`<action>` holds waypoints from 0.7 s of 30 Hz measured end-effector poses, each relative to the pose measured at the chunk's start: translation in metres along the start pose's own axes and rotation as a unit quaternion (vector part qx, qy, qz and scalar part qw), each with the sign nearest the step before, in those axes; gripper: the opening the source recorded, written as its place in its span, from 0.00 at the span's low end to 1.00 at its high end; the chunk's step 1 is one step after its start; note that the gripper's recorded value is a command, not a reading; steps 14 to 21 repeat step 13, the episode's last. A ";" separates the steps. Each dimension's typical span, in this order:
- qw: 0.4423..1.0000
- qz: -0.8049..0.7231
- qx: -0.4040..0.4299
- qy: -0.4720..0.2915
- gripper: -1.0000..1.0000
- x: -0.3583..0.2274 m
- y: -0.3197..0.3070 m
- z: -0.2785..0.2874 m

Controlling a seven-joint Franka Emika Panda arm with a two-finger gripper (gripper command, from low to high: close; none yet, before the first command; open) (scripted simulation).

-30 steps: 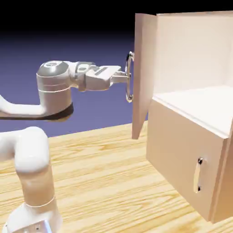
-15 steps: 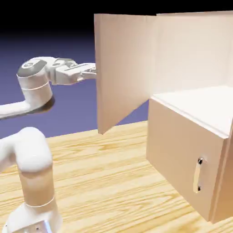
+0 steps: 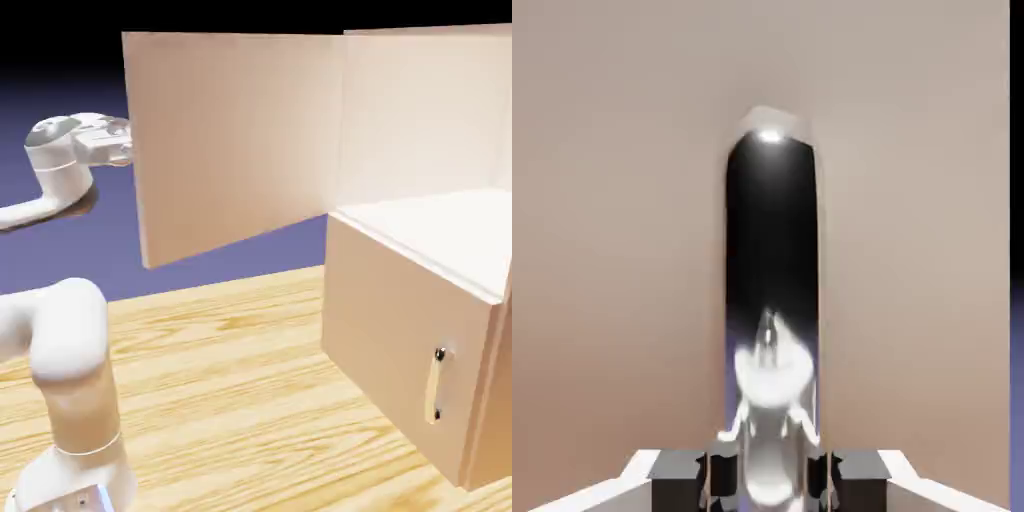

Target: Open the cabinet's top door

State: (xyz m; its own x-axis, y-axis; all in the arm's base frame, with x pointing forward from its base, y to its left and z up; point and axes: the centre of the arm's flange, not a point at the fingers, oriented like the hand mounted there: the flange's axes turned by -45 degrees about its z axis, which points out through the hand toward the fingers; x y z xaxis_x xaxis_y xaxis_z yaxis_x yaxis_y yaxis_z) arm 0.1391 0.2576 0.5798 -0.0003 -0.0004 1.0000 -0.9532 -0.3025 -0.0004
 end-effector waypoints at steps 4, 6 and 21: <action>0.999 0.000 -0.043 0.000 0.00 0.000 -0.014 -0.037; 0.998 0.000 -0.064 0.000 0.00 0.000 -0.022 -0.054; 0.992 0.000 -0.129 0.000 0.00 0.000 -0.052 -0.106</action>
